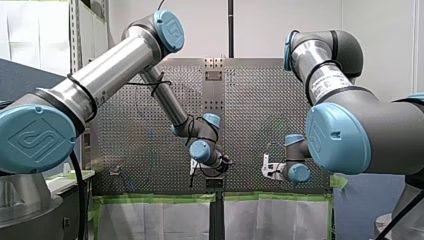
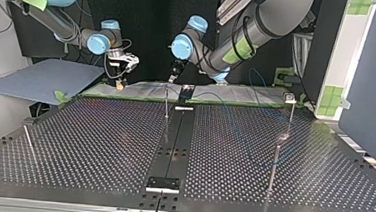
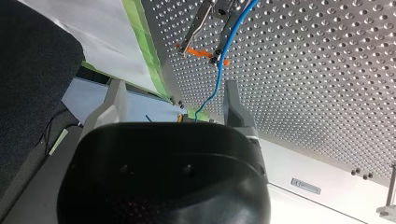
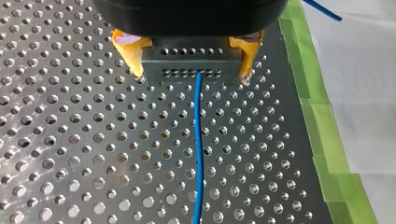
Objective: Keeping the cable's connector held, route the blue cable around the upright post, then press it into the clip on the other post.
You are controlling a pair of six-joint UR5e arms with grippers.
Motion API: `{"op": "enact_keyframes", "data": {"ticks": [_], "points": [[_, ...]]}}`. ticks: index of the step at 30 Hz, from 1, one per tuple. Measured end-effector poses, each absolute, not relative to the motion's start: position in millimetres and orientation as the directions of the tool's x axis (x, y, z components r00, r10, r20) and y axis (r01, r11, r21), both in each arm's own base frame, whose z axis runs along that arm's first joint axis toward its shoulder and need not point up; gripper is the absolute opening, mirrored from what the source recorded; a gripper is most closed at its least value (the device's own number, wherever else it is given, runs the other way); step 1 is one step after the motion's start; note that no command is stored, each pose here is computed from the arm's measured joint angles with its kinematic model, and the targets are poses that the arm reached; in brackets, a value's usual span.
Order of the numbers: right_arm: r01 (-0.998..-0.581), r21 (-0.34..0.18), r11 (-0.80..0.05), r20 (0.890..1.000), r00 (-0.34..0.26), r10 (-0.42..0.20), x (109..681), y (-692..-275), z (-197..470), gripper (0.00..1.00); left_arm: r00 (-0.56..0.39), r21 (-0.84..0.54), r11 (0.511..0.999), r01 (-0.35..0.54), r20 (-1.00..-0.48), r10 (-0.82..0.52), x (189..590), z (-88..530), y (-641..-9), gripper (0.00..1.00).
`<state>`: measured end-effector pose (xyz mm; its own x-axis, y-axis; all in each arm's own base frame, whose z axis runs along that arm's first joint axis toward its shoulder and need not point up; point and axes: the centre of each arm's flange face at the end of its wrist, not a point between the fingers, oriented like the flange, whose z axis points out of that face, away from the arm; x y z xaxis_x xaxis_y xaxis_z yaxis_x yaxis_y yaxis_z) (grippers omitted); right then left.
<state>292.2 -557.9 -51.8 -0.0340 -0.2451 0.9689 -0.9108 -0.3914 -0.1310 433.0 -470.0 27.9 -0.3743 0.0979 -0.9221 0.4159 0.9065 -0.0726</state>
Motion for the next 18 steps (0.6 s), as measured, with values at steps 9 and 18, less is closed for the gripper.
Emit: {"op": "enact_keyframes", "data": {"ticks": [9, 18], "points": [[-0.912, -0.119, -0.393, 0.966, -0.015, -0.257, 292, -556, -53, 0.00, -0.371, -0.064, 0.913, 0.403, -0.923, 0.099, 432, 28, -470, 1.00], [-0.885, -0.065, -0.461, 0.954, 0.080, -0.288, 301, -538, -57, 0.00, -0.376, -0.044, 0.921, 0.388, -0.919, 0.115, 422, 25, -466, 1.00]]}}
